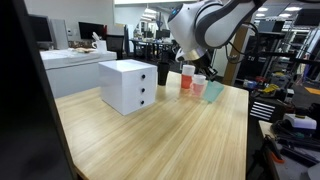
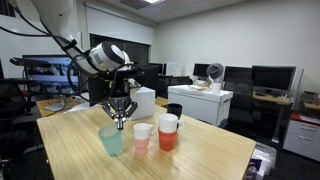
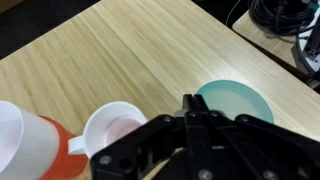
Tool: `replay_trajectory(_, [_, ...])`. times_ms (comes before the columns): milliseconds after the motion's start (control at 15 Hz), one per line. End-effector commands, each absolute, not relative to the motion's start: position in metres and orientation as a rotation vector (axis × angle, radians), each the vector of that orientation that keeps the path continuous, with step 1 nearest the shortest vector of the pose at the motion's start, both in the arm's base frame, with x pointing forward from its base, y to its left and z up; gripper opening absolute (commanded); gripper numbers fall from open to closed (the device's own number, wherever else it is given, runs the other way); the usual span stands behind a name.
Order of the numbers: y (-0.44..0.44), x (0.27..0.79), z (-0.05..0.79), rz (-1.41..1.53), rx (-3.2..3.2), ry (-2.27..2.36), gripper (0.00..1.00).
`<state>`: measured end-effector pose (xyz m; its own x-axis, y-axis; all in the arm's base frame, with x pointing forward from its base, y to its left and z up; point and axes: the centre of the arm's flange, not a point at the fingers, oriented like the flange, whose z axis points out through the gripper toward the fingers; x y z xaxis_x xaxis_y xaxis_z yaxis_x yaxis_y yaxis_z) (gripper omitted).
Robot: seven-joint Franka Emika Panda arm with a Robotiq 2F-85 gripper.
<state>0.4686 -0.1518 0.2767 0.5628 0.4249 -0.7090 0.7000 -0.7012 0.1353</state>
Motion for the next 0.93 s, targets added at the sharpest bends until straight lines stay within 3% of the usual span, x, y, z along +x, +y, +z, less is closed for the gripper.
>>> replay_trajectory(0, [-0.154,0.463,0.268,-1.012,2.338,0.977,0.02])
replay_trajectory(67, [-0.153,0.462,0.266,-1.021,2.332,0.984,0.02])
replay_trajectory(133, [-0.153,0.462,0.264,-1.028,2.328,0.994,0.28])
replay_trajectory(267, [-0.152,0.463,0.262,-1.036,2.317,1.008,0.33])
replay_trajectory(867, [-0.144,0.489,0.305,-0.929,2.399,0.989,0.92])
